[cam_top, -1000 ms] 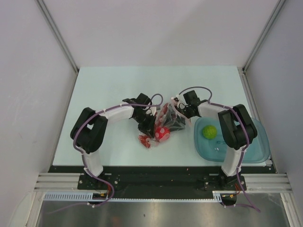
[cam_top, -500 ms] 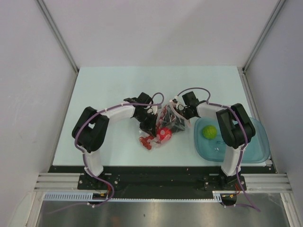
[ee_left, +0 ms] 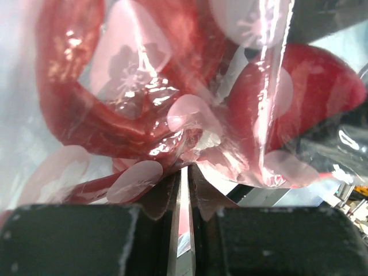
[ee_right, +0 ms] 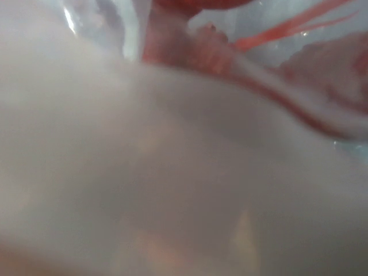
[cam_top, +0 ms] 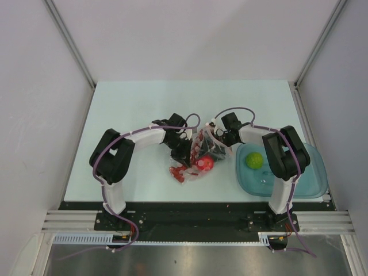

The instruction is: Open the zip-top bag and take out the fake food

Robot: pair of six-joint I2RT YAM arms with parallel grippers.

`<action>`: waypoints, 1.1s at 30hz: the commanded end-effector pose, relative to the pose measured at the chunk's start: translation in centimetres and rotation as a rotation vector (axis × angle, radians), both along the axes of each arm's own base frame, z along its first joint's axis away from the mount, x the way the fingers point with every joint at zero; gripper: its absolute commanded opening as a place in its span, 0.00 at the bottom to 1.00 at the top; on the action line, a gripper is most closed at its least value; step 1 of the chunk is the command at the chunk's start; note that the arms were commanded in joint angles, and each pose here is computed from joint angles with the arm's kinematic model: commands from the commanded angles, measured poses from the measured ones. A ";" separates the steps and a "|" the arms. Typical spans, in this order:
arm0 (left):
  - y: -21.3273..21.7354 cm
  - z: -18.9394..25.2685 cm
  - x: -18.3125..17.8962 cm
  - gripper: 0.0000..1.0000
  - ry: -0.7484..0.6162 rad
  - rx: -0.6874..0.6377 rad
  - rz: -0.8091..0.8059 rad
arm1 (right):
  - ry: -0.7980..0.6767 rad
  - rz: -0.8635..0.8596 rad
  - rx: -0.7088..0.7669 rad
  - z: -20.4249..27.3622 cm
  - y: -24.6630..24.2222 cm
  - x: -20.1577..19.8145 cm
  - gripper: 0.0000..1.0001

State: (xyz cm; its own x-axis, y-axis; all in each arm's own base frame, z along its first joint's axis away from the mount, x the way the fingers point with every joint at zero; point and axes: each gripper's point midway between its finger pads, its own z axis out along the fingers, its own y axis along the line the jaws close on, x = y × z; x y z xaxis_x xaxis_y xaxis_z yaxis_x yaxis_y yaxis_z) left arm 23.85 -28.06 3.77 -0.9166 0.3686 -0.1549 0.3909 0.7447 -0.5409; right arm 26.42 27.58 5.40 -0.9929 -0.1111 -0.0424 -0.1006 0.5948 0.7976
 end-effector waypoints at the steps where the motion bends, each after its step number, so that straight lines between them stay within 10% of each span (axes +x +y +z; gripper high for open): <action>1: -0.8 -0.1 2.1 0.13 -0.069 -0.009 0.015 | 0.040 0.024 -0.025 -0.1 -0.4 -1.4 0.71; 14: 0.2 -1.3 1.3 0.12 -0.052 0.035 0.017 | -0.093 -0.168 -0.101 3.1 -4.0 3.2 0.30; 33: 1.4 -2.0 0.2 0.11 -0.057 0.063 0.000 | -0.446 -0.417 -0.344 12.7 -11.7 12.6 0.26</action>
State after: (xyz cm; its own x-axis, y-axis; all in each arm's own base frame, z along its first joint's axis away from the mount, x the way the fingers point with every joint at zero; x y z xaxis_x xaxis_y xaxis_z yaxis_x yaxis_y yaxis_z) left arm 24.17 -28.17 3.27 -0.9151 0.3605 -0.1806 0.3988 0.7426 -0.5381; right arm 36.74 18.24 12.97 -0.9258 0.1721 -0.3365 -0.0538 0.8213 0.5679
